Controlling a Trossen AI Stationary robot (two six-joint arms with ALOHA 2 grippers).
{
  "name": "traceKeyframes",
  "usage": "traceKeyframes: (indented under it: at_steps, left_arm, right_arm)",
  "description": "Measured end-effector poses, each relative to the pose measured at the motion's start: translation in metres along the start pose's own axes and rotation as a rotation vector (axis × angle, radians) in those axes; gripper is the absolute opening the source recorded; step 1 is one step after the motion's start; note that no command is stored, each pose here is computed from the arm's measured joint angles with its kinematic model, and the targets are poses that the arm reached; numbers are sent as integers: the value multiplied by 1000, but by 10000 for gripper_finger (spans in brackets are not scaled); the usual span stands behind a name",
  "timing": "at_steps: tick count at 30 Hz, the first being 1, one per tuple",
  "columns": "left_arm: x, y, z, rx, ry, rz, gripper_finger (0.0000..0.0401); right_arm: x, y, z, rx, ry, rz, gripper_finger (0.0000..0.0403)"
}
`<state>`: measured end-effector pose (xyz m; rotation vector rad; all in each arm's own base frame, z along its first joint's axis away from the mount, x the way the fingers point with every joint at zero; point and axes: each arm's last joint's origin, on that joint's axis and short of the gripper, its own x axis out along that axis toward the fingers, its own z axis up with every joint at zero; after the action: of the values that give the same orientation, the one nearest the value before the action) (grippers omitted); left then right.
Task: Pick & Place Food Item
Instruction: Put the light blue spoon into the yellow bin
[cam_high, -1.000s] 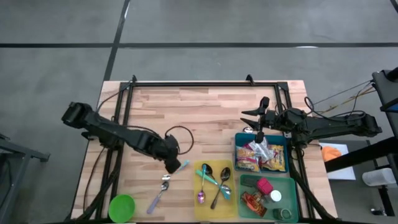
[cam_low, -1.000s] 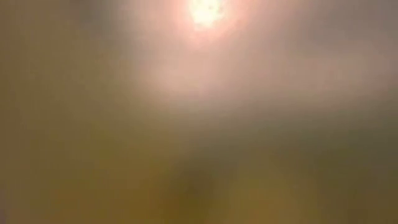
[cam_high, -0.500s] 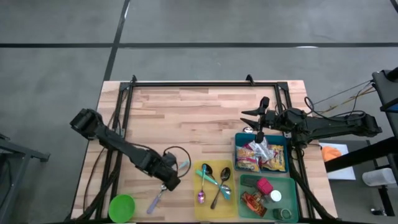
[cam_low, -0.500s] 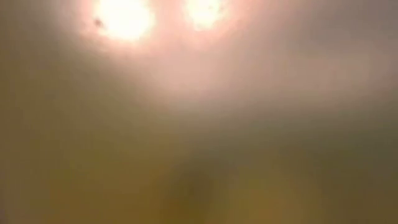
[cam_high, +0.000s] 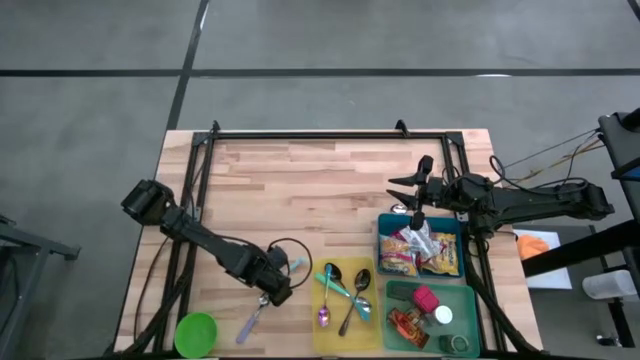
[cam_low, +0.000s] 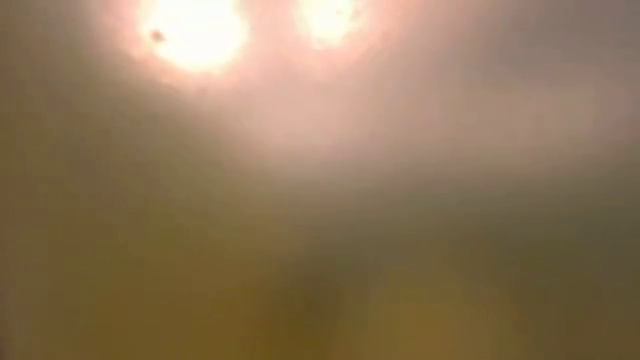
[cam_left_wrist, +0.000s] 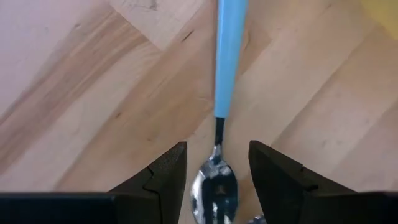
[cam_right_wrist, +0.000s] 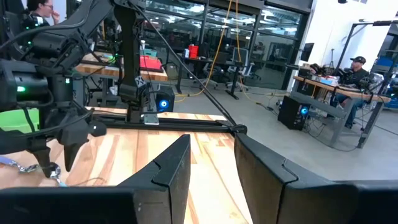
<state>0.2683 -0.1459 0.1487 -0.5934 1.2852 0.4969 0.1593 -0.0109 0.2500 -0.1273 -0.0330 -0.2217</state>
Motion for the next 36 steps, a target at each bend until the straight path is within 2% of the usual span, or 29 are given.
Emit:
traceKeyframes:
  at_steps: [11, 18, 21, 32, 36]
  left_arm:
    - [20, 0, -2, 29, 8, 76, 174]
    - [22, 1, -2, 30, -3, 87, 169]
    - [22, 1, -2, 30, -7, 90, 145]
    - [23, 1, -2, 23, -21, 93, 16]
    - [23, 1, -2, 24, -25, 97, 5]
  right_arm:
    - [0, 0, 0, 0, 0, 0, 121]
    - [0, 0, 0, 0, 0, 0, 121]
    - [0, 0, 0, 0, 0, 0, 121]
    - [0, 0, 0, 0, 1, 0, 121]
    - [0, 0, 0, 0, 1, 0, 121]
